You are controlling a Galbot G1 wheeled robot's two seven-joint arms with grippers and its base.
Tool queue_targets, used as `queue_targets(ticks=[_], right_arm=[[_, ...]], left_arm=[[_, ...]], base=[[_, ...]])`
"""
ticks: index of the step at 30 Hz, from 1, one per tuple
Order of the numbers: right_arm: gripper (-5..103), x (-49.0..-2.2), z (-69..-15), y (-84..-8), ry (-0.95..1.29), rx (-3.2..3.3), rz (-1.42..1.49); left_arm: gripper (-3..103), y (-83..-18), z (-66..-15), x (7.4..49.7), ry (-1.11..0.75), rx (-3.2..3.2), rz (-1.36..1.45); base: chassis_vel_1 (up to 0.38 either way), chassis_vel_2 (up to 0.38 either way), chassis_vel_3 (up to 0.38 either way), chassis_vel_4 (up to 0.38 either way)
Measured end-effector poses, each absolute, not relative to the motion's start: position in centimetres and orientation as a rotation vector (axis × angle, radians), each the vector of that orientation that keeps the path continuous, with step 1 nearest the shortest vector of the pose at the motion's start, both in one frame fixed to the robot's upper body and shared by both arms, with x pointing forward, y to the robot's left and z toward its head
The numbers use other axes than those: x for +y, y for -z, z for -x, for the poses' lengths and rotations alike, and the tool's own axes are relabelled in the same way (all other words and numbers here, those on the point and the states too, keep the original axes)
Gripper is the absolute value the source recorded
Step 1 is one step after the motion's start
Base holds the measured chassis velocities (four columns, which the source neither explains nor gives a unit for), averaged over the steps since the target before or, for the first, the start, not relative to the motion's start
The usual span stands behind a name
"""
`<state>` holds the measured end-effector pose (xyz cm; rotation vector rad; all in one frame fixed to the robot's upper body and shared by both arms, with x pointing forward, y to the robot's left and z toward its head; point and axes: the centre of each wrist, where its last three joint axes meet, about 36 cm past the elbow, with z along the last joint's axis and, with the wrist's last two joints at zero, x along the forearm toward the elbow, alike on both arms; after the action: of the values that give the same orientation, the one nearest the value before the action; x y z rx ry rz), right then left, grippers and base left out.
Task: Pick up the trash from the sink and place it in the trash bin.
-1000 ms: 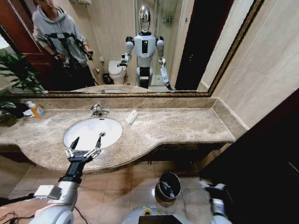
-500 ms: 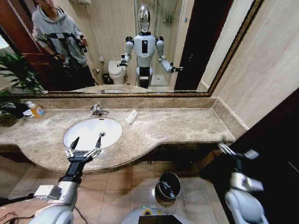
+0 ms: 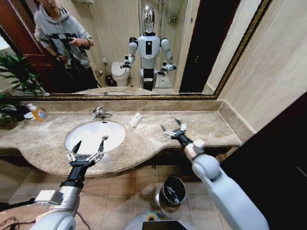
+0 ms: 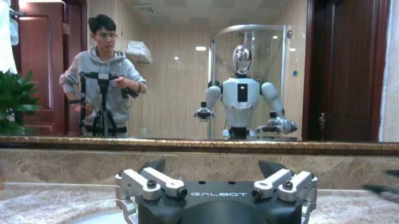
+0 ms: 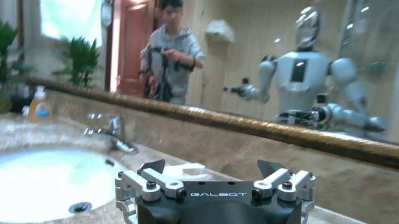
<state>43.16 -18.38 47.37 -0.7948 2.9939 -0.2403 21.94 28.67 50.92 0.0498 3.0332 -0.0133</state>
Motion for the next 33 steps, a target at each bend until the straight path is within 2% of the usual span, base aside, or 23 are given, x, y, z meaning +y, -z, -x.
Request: queue_targets(ticks=[7, 9, 13, 18, 33], right_arm=[[97, -12.3, -46.1, -46.8, 0.288, 3.006, 0.801], [97, -8.4, -47.6, -46.5, 0.333, 3.019, 0.768], [99, -5.7, -49.0, -45.5, 0.394, 3.017, 0.761], [95, -3.5, -49.9, -44.6, 0.457, 3.005, 0.738], [95, 2.7, -53.5, -41.6, 0.609, 2.983, 0.758]], left_arm=[[100, -50.9, -21.9, 28.7, 0.013, 3.033, -0.050], [100, -50.9, -21.9, 28.7, 0.013, 3.033, -0.050], [100, -50.9, -21.9, 28.7, 0.013, 3.033, -0.050], [100, -50.9, -21.9, 28.7, 0.013, 3.033, -0.050], [100, -50.9, -21.9, 28.7, 0.013, 3.033, -0.050]], base=[[0.000, 0.000, 0.000, 0.000], [0.000, 0.000, 0.000, 0.000], [0.000, 0.000, 0.000, 0.000], [0.000, 0.000, 0.000, 0.000], [0.000, 0.000, 0.000, 0.000]])
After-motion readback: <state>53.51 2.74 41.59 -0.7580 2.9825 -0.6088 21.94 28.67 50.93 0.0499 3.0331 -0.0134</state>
